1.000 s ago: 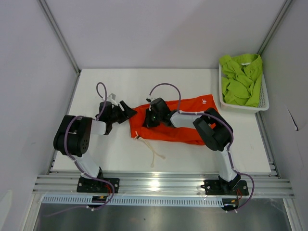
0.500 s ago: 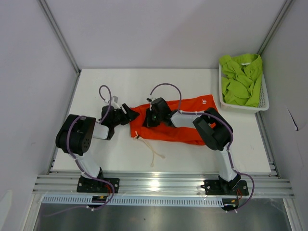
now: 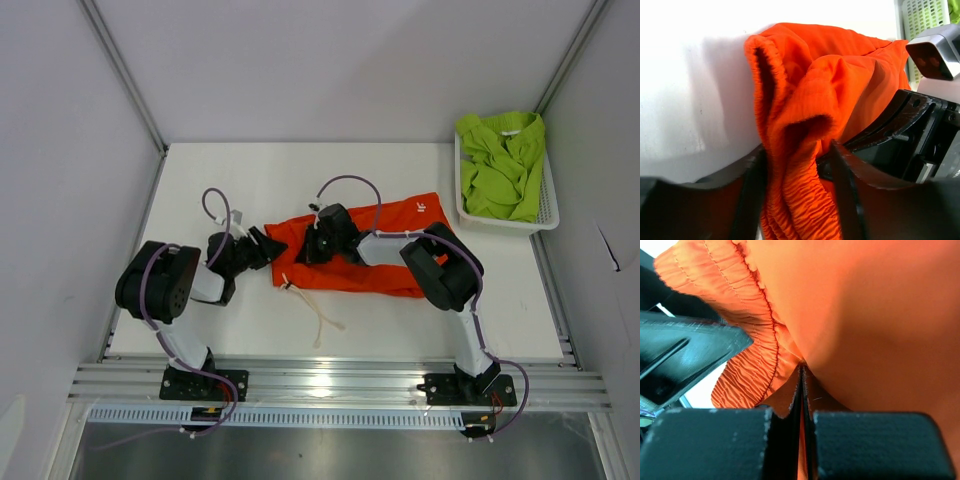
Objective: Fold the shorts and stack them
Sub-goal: Fold the shorts
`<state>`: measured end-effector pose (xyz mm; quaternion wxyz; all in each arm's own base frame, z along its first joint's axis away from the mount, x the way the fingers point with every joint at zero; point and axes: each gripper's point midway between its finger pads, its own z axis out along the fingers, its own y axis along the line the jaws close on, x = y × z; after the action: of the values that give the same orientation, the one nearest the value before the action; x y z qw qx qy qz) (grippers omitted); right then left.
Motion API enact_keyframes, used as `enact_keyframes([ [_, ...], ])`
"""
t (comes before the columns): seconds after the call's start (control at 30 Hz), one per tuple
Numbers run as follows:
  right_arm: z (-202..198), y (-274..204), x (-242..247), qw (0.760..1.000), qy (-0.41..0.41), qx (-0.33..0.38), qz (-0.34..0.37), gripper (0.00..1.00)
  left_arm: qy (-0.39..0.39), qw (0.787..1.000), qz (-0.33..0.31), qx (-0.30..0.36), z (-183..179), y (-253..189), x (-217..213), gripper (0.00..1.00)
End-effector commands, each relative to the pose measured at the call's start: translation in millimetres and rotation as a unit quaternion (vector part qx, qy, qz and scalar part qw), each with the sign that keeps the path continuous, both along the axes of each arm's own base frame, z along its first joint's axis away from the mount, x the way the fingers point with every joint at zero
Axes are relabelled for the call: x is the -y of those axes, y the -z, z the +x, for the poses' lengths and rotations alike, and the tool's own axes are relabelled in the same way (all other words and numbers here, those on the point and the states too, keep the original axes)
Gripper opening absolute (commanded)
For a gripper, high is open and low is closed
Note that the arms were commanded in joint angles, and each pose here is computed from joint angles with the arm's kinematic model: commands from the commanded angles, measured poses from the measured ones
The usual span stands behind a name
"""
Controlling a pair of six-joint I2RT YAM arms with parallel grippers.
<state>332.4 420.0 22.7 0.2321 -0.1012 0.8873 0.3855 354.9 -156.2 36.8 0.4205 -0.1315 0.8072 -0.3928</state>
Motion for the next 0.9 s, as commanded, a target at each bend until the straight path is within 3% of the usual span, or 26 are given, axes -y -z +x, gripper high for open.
enact_keyframes([
  [0.0, -8.7, 41.8, 17.2, 0.999, 0.014, -0.028, -0.044, 0.00, 0.031, 0.999, -0.026, 0.014, -1.0, -9.2, 15.7, 0.51],
  [0.07, -9.9, 40.7, 16.3, 0.999, 0.014, -0.030, -0.040, 0.00, 0.029, 0.999, -0.028, -0.004, 1.2, -4.3, 16.2, 0.44],
  [0.2, -9.8, 34.3, 15.5, 0.999, 0.014, -0.023, -0.035, 0.00, 0.021, 0.999, -0.017, -0.038, 7.7, 1.2, 15.2, 0.21],
  [0.33, -9.4, 19.2, 16.3, 0.999, 0.010, -0.014, -0.027, 0.00, 0.020, 0.998, 0.012, -0.052, 17.9, -11.2, 12.4, 0.07],
  [0.4, -8.2, 7.3, 19.2, 1.000, 0.006, -0.011, -0.029, 0.05, 0.021, 0.996, 0.033, -0.079, 23.9, -16.6, 10.1, 0.00],
  [0.6, -15.9, -37.2, 27.8, 0.995, -0.072, -0.063, 0.016, 0.09, 0.038, 0.993, 0.087, -0.073, 44.6, -55.2, 6.2, 0.00],
  [0.77, -27.1, -74.8, 46.6, 0.990, -0.107, -0.086, 0.041, 0.00, 0.049, 0.988, 0.120, -0.083, 52.8, -59.7, 3.0, 0.00],
  [0.87, -36.7, -83.2, 54.5, 0.983, -0.127, -0.121, 0.059, 0.00, 0.058, 0.985, 0.132, -0.095, 57.5, -58.8, 2.5, 0.00],
])
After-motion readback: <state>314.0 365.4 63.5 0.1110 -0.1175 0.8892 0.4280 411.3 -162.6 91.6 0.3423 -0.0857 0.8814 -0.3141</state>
